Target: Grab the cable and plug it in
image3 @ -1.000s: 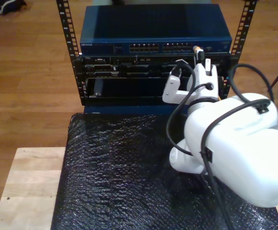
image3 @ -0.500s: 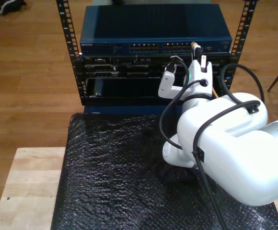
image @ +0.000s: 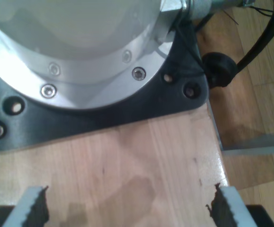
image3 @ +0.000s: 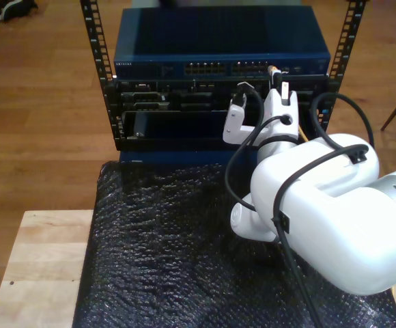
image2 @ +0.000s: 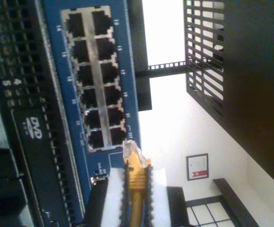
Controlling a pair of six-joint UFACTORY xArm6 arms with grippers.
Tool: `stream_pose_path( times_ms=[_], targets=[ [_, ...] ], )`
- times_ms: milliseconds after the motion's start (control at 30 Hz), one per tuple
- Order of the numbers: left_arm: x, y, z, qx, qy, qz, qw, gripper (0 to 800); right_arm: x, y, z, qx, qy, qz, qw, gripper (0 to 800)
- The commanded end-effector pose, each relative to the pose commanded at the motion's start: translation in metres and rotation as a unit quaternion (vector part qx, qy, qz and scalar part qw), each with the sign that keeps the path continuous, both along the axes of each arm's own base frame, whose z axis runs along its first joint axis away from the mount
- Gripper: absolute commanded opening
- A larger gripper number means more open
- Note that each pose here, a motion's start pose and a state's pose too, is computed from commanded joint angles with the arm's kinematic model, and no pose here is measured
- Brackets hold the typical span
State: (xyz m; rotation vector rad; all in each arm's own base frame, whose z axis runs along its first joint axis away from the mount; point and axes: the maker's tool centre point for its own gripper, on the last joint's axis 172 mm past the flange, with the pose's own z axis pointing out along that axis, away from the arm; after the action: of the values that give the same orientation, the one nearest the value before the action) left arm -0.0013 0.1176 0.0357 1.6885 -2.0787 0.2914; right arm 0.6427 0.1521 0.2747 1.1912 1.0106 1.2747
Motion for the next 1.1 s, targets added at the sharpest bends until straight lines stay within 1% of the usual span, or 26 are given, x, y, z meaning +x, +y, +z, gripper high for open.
stream_pose_path(
  times_ms=[1100],
  targets=[
    [0.0000,0.0000,0.0000,0.000,0.000,0.000,1.0000,800,0.0068,-0.0028,-0.0034,-0.003,0.011,-0.001,1.000,0]
  ],
)
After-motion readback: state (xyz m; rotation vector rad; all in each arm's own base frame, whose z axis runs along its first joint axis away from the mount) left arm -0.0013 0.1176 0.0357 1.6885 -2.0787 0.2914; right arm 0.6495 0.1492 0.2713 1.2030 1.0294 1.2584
